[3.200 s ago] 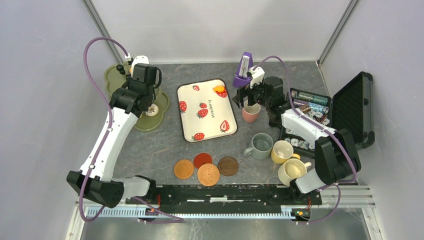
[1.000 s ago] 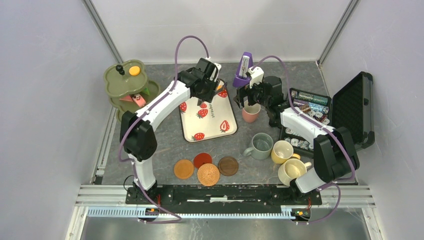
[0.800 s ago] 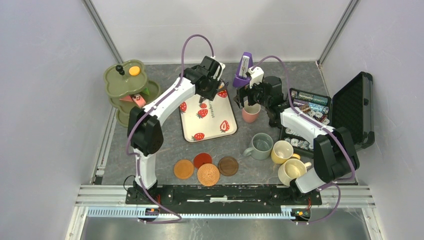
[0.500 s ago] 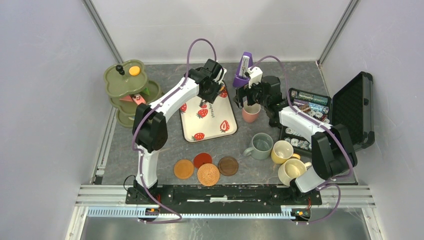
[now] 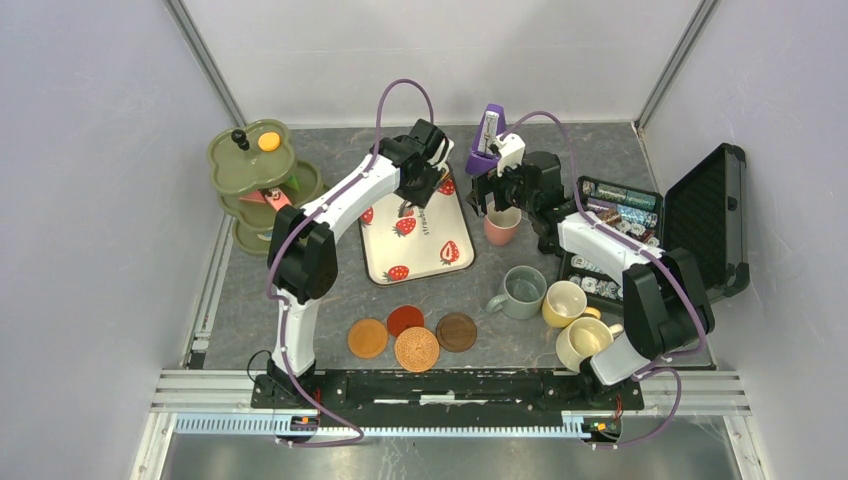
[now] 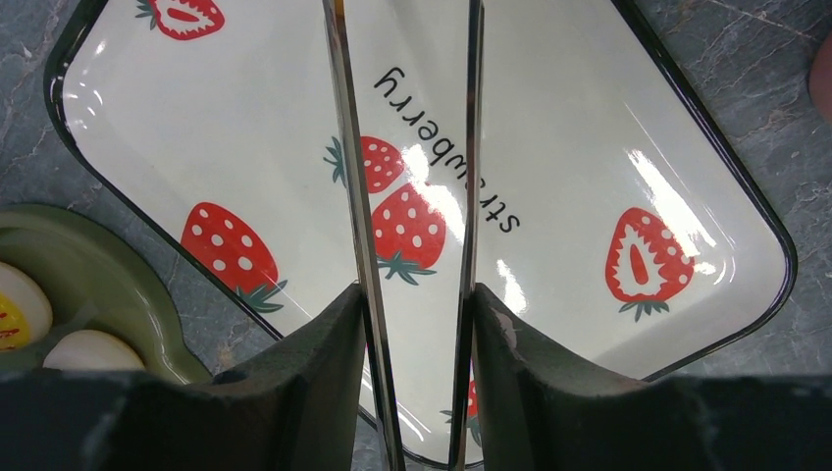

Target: Serve the afternoon tea

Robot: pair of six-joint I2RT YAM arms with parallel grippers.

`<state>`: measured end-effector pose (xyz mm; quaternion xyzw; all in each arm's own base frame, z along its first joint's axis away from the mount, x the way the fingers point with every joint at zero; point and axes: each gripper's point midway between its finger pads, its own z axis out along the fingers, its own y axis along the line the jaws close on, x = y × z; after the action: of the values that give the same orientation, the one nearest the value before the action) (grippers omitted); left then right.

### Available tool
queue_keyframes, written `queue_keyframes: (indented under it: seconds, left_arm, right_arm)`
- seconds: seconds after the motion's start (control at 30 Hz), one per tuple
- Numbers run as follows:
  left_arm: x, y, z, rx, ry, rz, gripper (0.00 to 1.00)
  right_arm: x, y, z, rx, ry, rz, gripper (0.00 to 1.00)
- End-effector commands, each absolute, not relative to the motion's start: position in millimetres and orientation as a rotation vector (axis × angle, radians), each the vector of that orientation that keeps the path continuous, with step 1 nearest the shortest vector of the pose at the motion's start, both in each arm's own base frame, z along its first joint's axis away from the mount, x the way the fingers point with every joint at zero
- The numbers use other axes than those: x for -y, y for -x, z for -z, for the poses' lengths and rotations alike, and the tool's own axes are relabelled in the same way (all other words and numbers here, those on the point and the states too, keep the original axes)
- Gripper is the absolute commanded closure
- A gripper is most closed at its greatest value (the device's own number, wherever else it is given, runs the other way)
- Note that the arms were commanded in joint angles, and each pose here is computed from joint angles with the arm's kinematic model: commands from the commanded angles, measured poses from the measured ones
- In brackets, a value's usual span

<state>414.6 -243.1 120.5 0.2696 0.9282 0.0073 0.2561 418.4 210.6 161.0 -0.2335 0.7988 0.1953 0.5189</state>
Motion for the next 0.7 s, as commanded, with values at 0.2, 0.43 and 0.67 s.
queue_keyframes:
  seconds: [0.2, 0.43, 0.67]
  left_arm:
    - [237, -401, -134, -2.521, -0.702, -0.11, 0.54]
    - [234, -386, -143, -2.535, -0.592, -0.071, 0.52]
    - [241, -403, -150, -2.538, -0.551, -0.038, 0.44]
  right_arm:
    - [-213, -429, -190, -1.832, 0.553, -0.467, 0.02]
    - [-214, -429, -189, -1.835, 0.553, -0.472, 0.02]
    - [-213, -429, -188, -1.838, 0.552, -0.466, 0.02]
